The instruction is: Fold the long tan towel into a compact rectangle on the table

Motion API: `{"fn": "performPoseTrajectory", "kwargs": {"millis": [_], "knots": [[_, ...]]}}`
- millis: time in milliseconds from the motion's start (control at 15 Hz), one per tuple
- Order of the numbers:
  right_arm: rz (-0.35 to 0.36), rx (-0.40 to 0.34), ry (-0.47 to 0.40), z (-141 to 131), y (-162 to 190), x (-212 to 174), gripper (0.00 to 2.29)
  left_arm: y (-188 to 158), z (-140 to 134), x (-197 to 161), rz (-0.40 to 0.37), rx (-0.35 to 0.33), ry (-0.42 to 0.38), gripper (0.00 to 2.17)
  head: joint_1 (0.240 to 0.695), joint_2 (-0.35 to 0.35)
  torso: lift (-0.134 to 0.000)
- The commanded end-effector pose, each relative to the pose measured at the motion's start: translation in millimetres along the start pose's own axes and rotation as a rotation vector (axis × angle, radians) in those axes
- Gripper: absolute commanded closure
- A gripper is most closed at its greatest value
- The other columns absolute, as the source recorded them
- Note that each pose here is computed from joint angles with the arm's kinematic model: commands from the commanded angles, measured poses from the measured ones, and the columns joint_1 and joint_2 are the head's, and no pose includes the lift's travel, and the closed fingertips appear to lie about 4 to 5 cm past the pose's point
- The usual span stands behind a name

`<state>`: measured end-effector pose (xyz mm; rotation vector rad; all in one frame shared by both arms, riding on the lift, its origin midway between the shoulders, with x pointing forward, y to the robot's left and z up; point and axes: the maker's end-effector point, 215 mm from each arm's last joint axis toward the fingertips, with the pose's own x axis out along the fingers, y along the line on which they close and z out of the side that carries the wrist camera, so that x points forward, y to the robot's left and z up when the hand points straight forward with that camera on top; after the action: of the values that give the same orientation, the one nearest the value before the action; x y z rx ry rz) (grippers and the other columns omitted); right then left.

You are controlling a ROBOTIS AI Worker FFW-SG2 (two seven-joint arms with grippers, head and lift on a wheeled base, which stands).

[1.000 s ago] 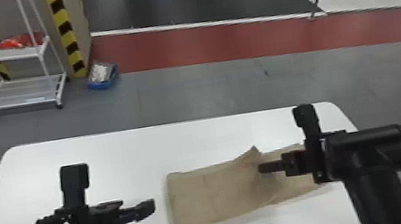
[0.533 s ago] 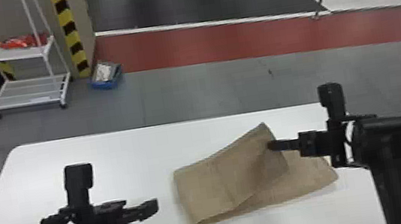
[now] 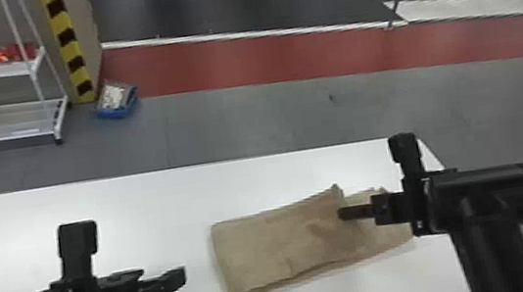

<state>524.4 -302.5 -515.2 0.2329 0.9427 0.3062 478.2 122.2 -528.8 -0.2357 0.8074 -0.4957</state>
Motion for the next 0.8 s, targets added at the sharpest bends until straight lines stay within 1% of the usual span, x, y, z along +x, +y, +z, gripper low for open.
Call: {"fn": "performPoseTrajectory", "kwargs": {"millis": [0, 67, 200, 267, 333, 400, 533, 600, 733], "knots": [[0.005, 0.037, -0.005, -3.2, 2.0, -13.0, 1.36, -2.0, 0.0, 0.6, -0.003, 0.003, 0.001, 0.08, 0.695, -0.197, 0.0], [0.0, 0.055, -0.023, 0.7, -0.1, -25.9, 1.36, -3.0, -0.4, 1.1, -0.003, 0.006, 0.003, 0.08, 0.695, -0.197, 0.0], [-0.002, 0.127, -0.063, 12.0, -9.3, -55.4, 1.36, -6.3, -0.5, 2.2, -0.008, 0.012, 0.005, 0.08, 0.695, -0.204, 0.0], [-0.017, 0.136, -0.073, 14.0, -18.3, -61.3, 1.36, -9.7, -1.3, 3.5, -0.013, 0.017, 0.008, 0.08, 0.695, -0.221, 0.0], [-0.048, 0.126, -0.068, 11.7, -34.9, -64.7, 1.36, -12.2, -2.1, 4.5, -0.016, 0.023, 0.011, 0.08, 0.695, -0.233, 0.0], [-0.06, 0.126, -0.046, 1.0, -45.2, -56.4, 1.36, -13.9, -2.4, 5.0, -0.02, 0.025, 0.012, 0.08, 0.695, -0.245, 0.0], [-0.079, 0.085, -0.022, -11.2, -58.3, -39.9, 1.36, -17.5, -4.5, 7.0, -0.023, 0.033, 0.019, 0.08, 0.695, -0.27, 0.0], [-0.088, 0.076, -0.01, -14.1, -62.1, -35.8, 1.36, -21.0, -6.4, 8.2, -0.029, 0.037, 0.023, 0.08, 0.695, -0.288, 0.0], [-0.093, 0.051, -0.017, -7.7, -65.5, -30.0, 1.36, -20.7, -8.6, 8.2, -0.027, 0.035, 0.026, 0.08, 0.695, -0.297, 0.0]]}}
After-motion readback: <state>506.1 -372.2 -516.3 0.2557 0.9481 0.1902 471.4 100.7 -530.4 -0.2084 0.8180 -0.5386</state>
